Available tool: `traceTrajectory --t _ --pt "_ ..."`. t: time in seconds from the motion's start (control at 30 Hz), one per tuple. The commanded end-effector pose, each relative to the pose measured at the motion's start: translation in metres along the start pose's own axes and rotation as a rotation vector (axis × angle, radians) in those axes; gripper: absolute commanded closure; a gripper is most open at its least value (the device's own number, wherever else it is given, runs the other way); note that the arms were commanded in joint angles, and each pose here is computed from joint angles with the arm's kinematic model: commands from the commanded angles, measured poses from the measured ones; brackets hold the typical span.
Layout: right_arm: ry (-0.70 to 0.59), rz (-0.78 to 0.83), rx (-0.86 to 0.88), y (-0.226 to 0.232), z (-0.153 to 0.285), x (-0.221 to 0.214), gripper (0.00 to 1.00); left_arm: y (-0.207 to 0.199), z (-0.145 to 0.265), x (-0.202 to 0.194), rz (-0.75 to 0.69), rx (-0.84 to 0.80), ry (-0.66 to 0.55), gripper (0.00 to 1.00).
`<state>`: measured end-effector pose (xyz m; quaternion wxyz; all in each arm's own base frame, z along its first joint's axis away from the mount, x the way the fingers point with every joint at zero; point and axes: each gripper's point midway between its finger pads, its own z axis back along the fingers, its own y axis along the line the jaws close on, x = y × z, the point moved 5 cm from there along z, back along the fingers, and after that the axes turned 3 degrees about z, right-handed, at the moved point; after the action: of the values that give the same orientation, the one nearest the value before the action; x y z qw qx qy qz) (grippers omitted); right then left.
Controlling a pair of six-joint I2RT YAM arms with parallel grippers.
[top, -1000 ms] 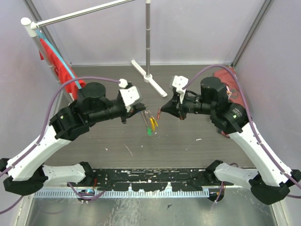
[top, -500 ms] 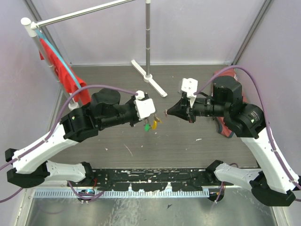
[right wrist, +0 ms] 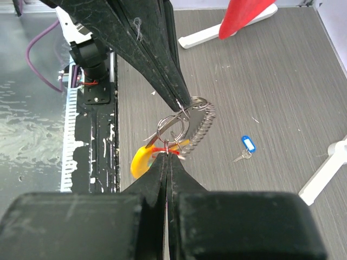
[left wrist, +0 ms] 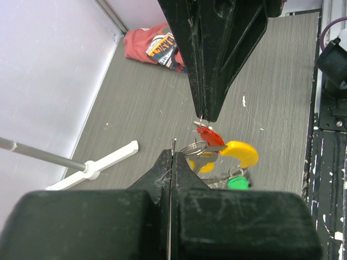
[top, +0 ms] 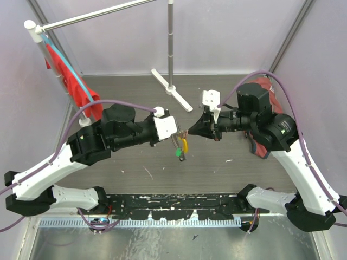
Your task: Put the keys on the keyring
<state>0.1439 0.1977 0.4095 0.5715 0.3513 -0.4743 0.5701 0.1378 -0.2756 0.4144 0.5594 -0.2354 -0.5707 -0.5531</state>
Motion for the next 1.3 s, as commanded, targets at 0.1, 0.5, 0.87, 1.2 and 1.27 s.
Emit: traceTrajectory --t 0.1,0.5,0.87,1.2,1.27 --pt "-0.074 0.056 0.019 0.002 0.004 0.020 0.99 0.003 0.006 0.022 -0.010 0.013 -0.106 1.00" --pt "-0.107 0.059 -0.021 -0.002 0.004 0.024 0.99 -0.001 0.001 0.020 -0.005 -0.002 -0.096 1.00" --pt "-0.107 0.046 -0.017 -0.003 0.001 0.022 0.99 -0.003 -0.004 0.020 -0.005 -0.011 -0.090 1.00" --pt "-0.090 0.027 -0.040 -0.007 -0.002 0.017 0.99 -0.005 -0.004 0.022 0.002 -0.015 -0.101 1.00" --pt "-0.087 0.027 -0.048 -0.008 -0.002 0.016 0.99 -0.005 -0.004 0.022 0.003 -0.015 -0.101 1.00"
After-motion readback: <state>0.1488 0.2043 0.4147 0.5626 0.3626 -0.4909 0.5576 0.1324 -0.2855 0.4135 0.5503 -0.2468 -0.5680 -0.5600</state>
